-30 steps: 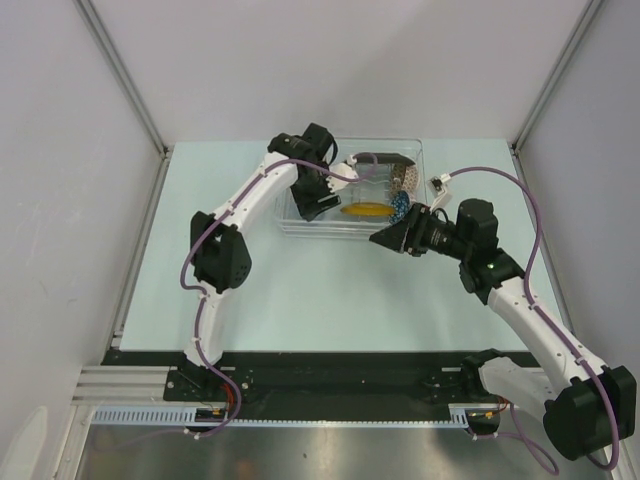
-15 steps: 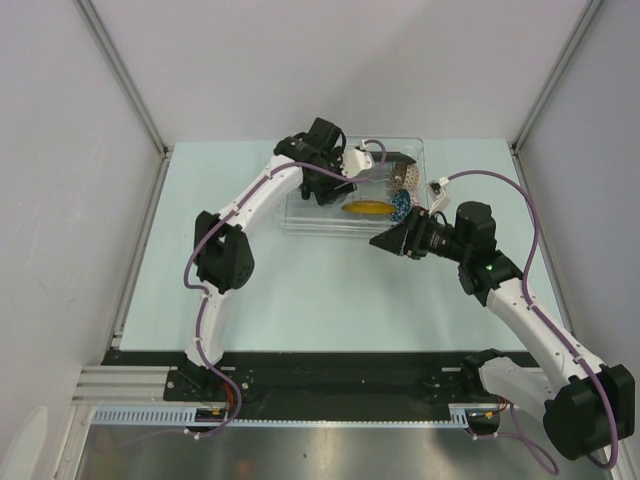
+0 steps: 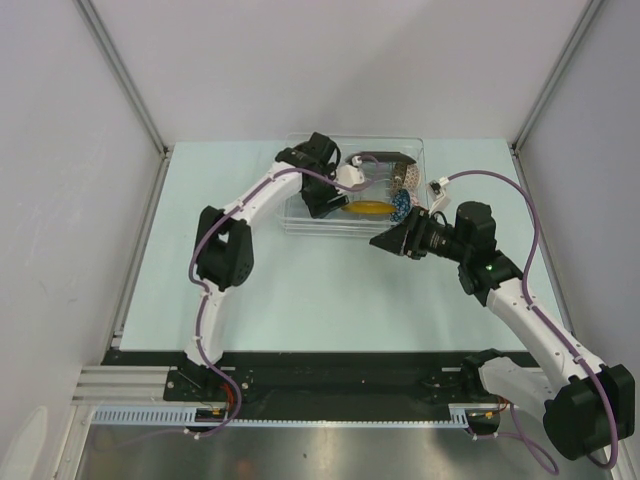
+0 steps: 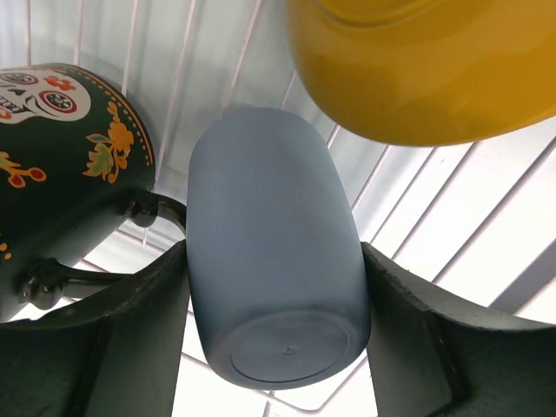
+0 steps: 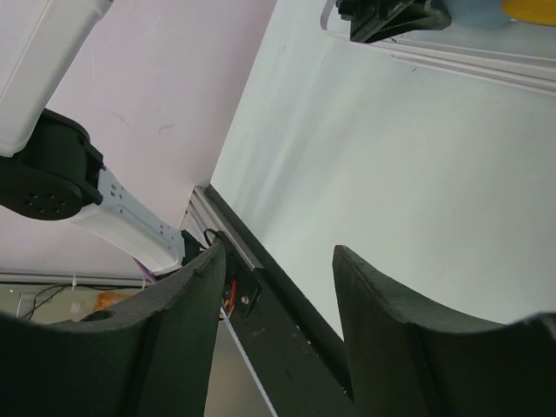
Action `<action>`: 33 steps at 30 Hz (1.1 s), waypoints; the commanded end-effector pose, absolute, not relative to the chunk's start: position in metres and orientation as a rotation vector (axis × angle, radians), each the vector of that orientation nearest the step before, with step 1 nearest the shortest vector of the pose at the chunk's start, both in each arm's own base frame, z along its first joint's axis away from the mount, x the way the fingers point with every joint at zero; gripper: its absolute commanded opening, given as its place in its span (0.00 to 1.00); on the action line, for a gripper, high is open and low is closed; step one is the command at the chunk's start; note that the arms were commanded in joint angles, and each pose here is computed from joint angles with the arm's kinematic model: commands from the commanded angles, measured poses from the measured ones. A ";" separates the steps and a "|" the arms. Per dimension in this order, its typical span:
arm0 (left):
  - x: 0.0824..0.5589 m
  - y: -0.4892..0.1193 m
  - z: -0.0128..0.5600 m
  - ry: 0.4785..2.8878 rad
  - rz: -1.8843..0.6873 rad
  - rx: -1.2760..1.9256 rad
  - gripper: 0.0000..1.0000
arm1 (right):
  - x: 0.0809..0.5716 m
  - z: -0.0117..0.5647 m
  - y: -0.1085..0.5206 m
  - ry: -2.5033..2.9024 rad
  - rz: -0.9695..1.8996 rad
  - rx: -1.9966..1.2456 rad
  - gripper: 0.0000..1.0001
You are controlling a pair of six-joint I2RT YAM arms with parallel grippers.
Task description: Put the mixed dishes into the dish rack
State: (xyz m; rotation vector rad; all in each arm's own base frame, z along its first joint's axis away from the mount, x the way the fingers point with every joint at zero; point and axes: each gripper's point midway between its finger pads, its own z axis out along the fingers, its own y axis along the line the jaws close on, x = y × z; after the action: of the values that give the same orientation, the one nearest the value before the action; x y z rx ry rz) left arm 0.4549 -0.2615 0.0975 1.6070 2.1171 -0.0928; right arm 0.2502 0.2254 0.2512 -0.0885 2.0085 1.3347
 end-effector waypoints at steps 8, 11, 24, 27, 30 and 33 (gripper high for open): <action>0.388 -0.248 0.100 2.141 -0.229 1.777 0.00 | 0.248 0.263 0.226 1.963 1.356 -0.108 0.56; 0.366 -0.251 0.103 2.137 -0.271 1.824 0.00 | 0.246 0.264 0.227 1.963 1.360 -0.111 0.56; 0.342 -0.259 0.104 2.128 -0.280 1.927 0.00 | 0.239 0.262 0.229 1.961 1.363 -0.119 0.55; 0.352 -0.261 0.103 2.118 -0.250 1.929 0.00 | 0.239 0.260 0.229 1.967 1.360 -0.116 0.56; 0.361 -0.263 0.104 2.117 -0.220 1.925 0.14 | 0.239 0.259 0.230 1.969 1.368 -0.114 0.55; 0.366 -0.265 0.105 2.114 -0.207 1.911 0.45 | 0.238 0.259 0.231 1.967 1.376 -0.117 0.54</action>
State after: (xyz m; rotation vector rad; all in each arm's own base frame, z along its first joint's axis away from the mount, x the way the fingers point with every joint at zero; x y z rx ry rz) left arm 0.3609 -0.2605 0.0948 1.8996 2.1462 -0.2219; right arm 0.2407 0.2285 0.2501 -0.0932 2.0115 1.3568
